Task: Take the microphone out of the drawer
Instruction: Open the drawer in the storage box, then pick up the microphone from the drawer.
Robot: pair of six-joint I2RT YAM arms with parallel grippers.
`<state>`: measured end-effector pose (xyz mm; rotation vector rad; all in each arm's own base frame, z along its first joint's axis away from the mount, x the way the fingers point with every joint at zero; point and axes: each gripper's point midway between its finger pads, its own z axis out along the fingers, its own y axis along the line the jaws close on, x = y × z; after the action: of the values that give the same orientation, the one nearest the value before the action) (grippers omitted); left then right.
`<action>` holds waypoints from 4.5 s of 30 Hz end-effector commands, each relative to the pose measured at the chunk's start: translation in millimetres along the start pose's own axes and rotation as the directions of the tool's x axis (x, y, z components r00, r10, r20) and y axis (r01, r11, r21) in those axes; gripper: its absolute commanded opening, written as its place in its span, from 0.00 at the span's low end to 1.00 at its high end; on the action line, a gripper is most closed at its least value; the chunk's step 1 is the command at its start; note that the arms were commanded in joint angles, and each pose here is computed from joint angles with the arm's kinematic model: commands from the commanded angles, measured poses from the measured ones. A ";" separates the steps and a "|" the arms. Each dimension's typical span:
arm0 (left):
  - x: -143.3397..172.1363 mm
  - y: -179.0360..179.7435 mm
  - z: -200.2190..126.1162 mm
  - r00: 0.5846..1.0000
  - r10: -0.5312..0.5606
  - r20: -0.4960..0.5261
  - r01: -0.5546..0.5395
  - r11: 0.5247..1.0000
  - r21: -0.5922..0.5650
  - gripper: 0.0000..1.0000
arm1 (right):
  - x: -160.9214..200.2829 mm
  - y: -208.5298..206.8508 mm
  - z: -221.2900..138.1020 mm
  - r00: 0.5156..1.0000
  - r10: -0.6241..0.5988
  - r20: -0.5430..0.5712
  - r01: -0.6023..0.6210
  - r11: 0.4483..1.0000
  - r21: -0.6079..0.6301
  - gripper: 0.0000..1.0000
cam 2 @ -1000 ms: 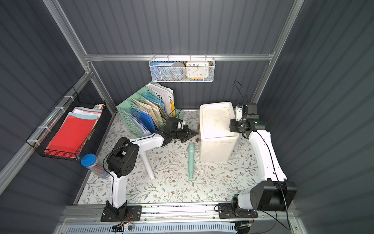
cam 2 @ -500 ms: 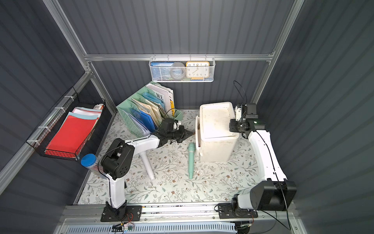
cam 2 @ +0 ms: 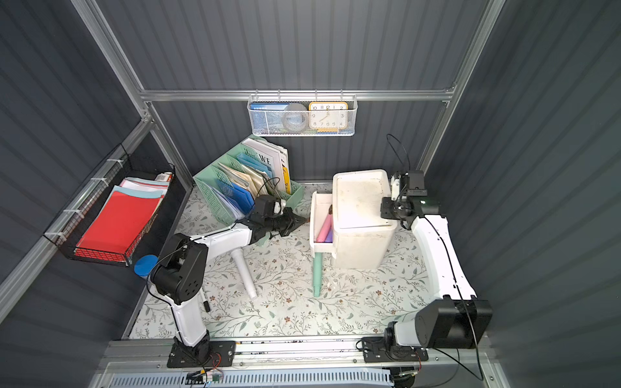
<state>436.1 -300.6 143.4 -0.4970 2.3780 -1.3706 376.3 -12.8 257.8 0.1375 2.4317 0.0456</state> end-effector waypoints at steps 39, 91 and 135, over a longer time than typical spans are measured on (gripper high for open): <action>-49.3 -43.0 -49.5 0.921 0.350 0.169 -0.300 0.918 -0.260 0.51 | 46.5 -3.0 14.9 0.972 0.125 -0.200 -0.129 0.992 -0.008 0.00; 12.4 -8.5 60.0 0.678 0.656 -0.332 -0.718 0.493 -0.492 0.46 | 48.8 9.7 17.4 0.969 0.124 -0.213 -0.144 0.986 -0.081 0.00; 19.6 -91.0 36.1 0.758 0.642 -0.114 -0.634 0.685 -0.358 0.20 | 48.5 9.0 15.2 0.971 0.121 -0.205 -0.140 0.987 -0.077 0.00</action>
<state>448.3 -379.6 169.0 0.3110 2.4891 -0.4846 376.7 -11.4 257.2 0.1403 2.4352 0.0943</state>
